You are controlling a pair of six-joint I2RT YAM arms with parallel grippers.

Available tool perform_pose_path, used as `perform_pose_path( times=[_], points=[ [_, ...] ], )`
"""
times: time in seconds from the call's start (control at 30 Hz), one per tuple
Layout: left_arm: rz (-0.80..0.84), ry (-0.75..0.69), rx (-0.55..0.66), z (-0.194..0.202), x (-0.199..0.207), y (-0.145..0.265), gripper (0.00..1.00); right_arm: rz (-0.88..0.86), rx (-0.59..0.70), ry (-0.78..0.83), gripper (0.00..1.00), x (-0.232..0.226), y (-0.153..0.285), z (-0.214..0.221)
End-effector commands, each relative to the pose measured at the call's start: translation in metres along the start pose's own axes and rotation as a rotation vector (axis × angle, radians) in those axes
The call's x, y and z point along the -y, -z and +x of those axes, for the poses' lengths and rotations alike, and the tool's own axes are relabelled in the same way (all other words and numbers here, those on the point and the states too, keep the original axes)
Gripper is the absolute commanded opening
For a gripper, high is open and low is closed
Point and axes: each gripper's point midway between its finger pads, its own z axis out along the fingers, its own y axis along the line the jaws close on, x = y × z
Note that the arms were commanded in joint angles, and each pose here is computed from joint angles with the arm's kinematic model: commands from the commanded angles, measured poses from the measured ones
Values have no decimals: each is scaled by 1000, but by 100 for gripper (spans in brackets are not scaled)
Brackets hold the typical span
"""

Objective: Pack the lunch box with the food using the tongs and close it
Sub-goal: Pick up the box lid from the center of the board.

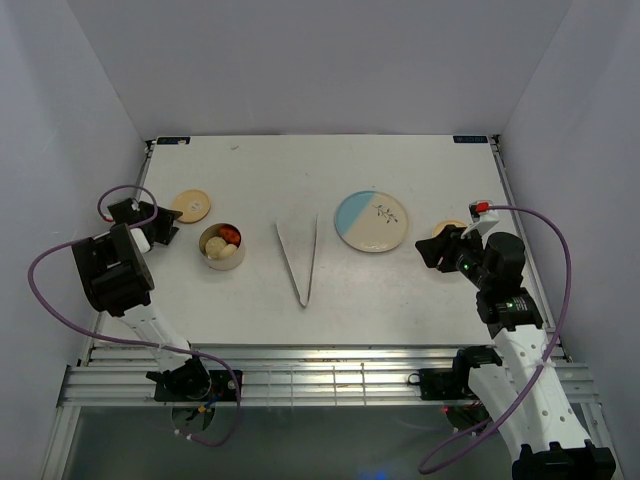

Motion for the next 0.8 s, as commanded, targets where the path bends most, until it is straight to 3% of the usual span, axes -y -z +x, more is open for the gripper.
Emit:
perform_pose_path(
  times=[0.0, 0.67, 0.77],
  points=[
    [5, -14, 6, -2, 1, -5, 60, -17, 38, 20, 51, -4, -2, -9],
    [0, 6, -17, 10, -5, -21, 48, 18, 46, 23, 51, 2, -1, -11],
    [1, 1, -8, 10, -5, -21, 42, 20, 44, 21, 51, 3, -2, -10]
  ],
)
